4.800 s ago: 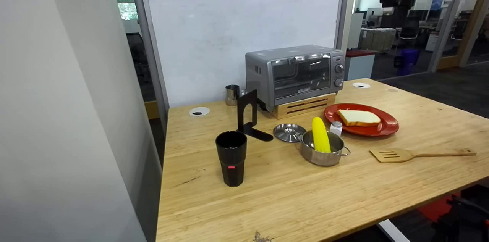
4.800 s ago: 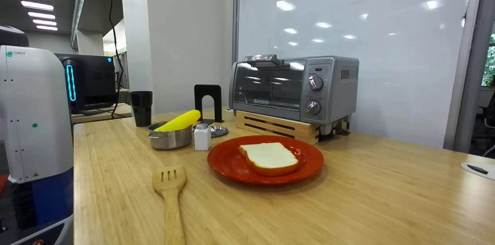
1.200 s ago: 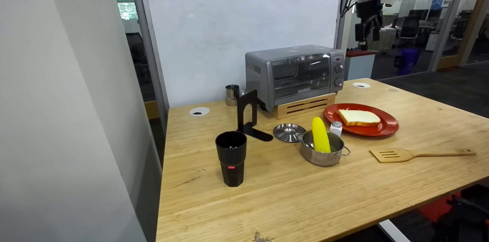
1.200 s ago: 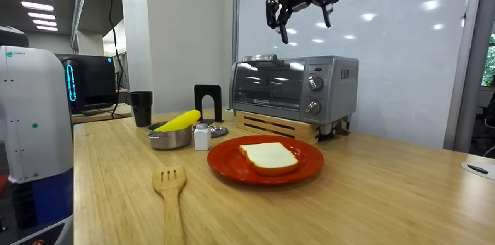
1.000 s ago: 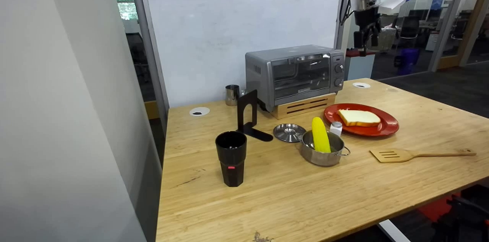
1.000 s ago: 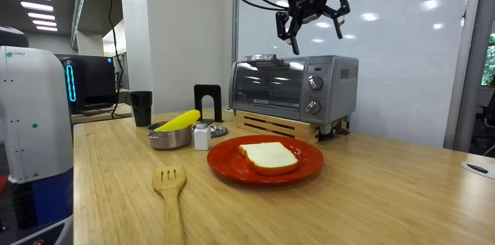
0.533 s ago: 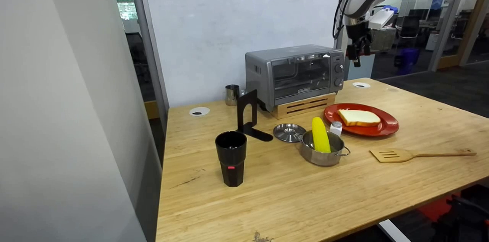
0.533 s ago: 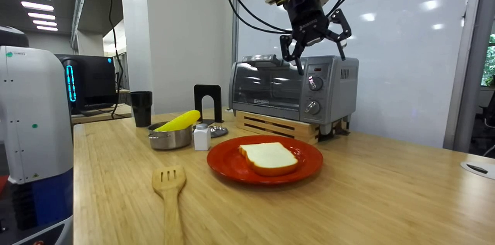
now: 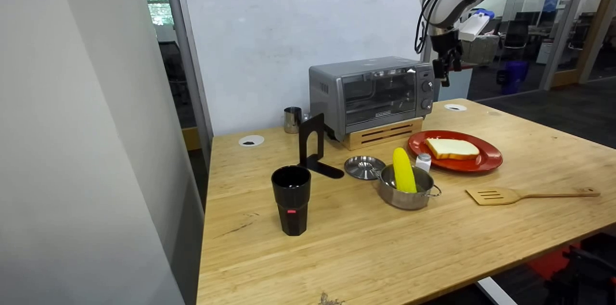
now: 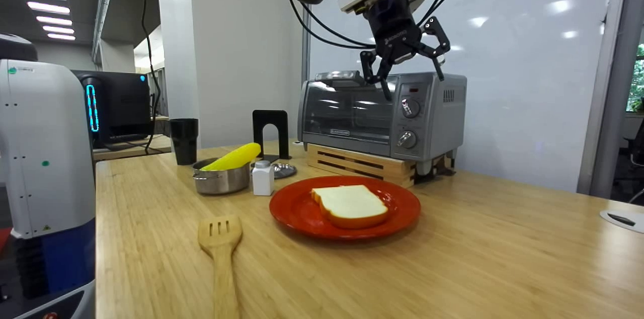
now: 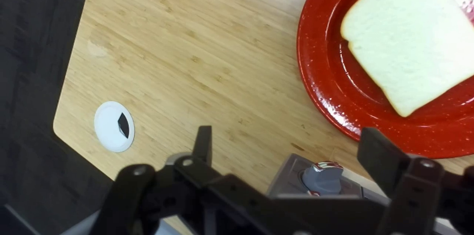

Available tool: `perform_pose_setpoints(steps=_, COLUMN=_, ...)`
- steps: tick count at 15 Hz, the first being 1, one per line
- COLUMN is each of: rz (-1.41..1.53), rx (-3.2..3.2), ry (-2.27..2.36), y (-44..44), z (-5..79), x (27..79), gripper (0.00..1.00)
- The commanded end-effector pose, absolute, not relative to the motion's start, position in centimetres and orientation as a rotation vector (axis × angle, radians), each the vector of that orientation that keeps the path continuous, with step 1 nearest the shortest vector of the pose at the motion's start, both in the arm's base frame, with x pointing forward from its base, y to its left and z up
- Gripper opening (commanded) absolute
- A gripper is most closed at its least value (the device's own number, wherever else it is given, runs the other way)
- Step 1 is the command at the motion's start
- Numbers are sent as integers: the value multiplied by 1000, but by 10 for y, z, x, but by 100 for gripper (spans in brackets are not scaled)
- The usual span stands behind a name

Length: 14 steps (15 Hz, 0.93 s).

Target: Turn the knob of the microwave to the right

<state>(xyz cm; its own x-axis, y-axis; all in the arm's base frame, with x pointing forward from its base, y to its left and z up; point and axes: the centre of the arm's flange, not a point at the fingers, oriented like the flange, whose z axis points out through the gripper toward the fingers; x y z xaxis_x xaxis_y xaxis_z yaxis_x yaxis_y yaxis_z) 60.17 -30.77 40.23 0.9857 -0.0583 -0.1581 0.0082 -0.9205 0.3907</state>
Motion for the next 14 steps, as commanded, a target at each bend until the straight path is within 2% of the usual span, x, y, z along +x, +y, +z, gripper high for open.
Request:
perform_pose_setpoints(steps=1, rz=-215, rx=2693, ry=-68, y=-317, z=389, x=612, gripper=100)
perform_pose_setpoints(steps=14, rz=-157, rx=2674, ry=-189, y=-297, z=367, x=647, gripper=100)
